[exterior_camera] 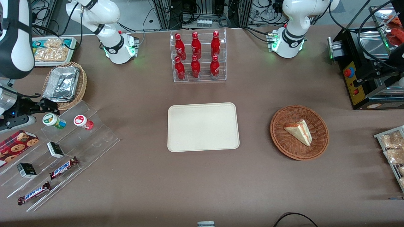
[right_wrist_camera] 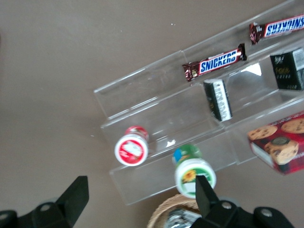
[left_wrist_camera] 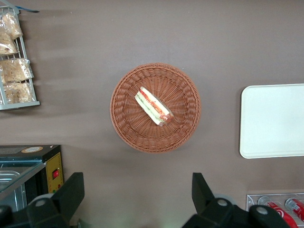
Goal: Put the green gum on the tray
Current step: 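Move the right gripper down toward the green sunflower-label gum container, then close the right gripper around the green gum container on the display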
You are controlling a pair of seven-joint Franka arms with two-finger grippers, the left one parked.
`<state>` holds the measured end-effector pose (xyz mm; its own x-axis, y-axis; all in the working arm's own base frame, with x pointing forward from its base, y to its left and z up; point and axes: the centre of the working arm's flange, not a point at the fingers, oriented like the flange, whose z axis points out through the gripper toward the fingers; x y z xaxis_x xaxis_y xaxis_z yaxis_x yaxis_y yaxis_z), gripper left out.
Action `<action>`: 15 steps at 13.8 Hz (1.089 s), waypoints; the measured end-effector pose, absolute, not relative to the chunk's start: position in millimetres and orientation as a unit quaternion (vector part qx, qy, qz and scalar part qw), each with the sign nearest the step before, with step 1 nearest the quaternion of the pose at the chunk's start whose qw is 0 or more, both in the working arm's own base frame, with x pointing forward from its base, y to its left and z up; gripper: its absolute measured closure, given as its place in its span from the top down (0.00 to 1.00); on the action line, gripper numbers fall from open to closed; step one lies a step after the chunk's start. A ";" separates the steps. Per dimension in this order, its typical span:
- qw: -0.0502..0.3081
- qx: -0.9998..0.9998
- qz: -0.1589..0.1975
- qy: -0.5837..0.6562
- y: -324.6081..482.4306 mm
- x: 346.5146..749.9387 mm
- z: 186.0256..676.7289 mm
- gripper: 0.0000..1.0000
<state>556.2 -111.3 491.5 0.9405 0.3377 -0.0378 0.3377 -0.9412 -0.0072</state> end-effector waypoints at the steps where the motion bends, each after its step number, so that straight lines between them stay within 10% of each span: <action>1: -0.001 -0.981 0.014 -0.194 -120.2 554.5 484.8 1.00; 15: 0.001 -0.956 -0.019 -0.292 -173.4 518.9 398.5 1.00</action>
<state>518.9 -173.4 398.5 0.8284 0.5589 0.0376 0.5590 -0.8291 0.0098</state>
